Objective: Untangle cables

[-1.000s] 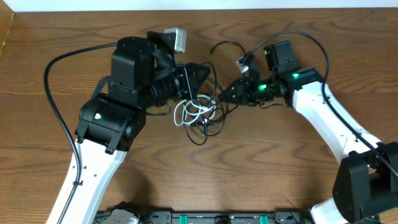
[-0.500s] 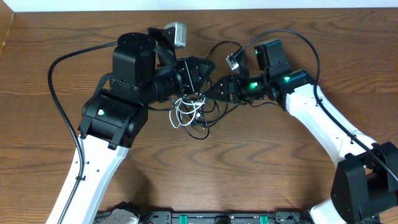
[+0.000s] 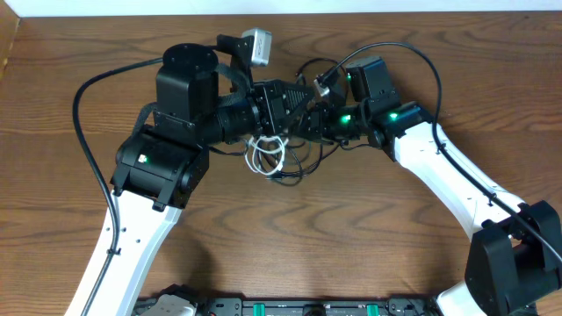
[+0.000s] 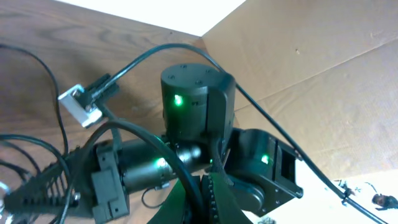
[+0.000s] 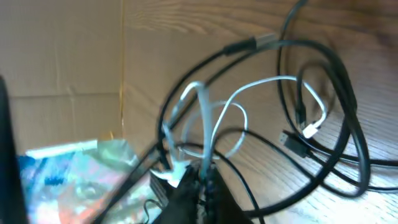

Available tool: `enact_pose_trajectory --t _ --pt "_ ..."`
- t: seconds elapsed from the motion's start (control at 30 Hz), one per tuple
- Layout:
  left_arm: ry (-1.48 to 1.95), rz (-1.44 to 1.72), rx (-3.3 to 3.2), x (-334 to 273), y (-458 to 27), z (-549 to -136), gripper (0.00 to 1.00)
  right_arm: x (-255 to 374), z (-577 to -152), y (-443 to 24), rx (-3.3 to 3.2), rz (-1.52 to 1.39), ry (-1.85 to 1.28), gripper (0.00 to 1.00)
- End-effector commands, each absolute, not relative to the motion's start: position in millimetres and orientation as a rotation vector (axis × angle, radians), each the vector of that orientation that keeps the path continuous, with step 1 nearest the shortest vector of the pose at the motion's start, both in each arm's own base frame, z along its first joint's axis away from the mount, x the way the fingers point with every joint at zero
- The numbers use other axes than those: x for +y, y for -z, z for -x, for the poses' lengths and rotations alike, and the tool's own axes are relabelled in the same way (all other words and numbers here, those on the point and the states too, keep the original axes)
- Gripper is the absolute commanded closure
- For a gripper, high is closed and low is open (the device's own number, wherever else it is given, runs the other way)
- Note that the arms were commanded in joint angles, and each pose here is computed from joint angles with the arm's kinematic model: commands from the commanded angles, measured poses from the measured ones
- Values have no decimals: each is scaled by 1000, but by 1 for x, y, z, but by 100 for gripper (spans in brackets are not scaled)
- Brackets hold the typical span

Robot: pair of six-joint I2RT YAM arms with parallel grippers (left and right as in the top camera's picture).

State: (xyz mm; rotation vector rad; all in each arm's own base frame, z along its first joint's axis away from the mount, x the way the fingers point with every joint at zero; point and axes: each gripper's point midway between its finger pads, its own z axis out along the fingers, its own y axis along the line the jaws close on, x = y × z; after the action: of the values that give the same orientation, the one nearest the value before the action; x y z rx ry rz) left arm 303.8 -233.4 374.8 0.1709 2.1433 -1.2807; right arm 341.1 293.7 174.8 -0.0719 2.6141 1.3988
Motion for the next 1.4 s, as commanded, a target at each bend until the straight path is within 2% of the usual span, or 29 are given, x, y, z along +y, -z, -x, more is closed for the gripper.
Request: enact_pose_trajectory --t 0.0,0.1,0.23,0.43,0.6,0.73,0.83,0.93,1.07,1.2,1.23,1.37 --pt "1281 -165 2141 -232 -382 -303 93 286 -347 -173 2614 33 -1303 98" --pt "1167 -71 2219 -219 -361 -309 92 279 -351 -166 2620 30 -1225 98" --pt "836 156 2371 -176 -316 -317 93 267 -361 -176 2570 55 -1194 99" --pt "326 435 2481 -105 -267 -311 92 235 -375 -236 2388 34 -1183 99" --pt "325 444 2539 -109 -250 -310 92 213 -368 -314 2157 87 -1147 99" --pt "400 418 2557 -122 -248 -313 92 192 -361 -334 2105 13 -1011 98" --pt "390 427 2556 -121 -247 -314 92 185 -355 -321 2167 -41 -930 96" --pt "377 442 2554 -119 -245 -315 92 194 -346 -292 2284 -8 -899 86" --pt "298 463 2552 -110 -240 -318 89 220 -331 -252 2430 140 -892 68" --pt "171 574 2553 -83 -230 -320 84 255 -314 -222 2523 304 -944 44" --pt "167 605 2563 -78 -227 -321 78 264 -310 -214 2549 330 -952 42" --pt "205 709 2630 -63 -213 -318 75 290 -298 -186 2620 412 -957 41"
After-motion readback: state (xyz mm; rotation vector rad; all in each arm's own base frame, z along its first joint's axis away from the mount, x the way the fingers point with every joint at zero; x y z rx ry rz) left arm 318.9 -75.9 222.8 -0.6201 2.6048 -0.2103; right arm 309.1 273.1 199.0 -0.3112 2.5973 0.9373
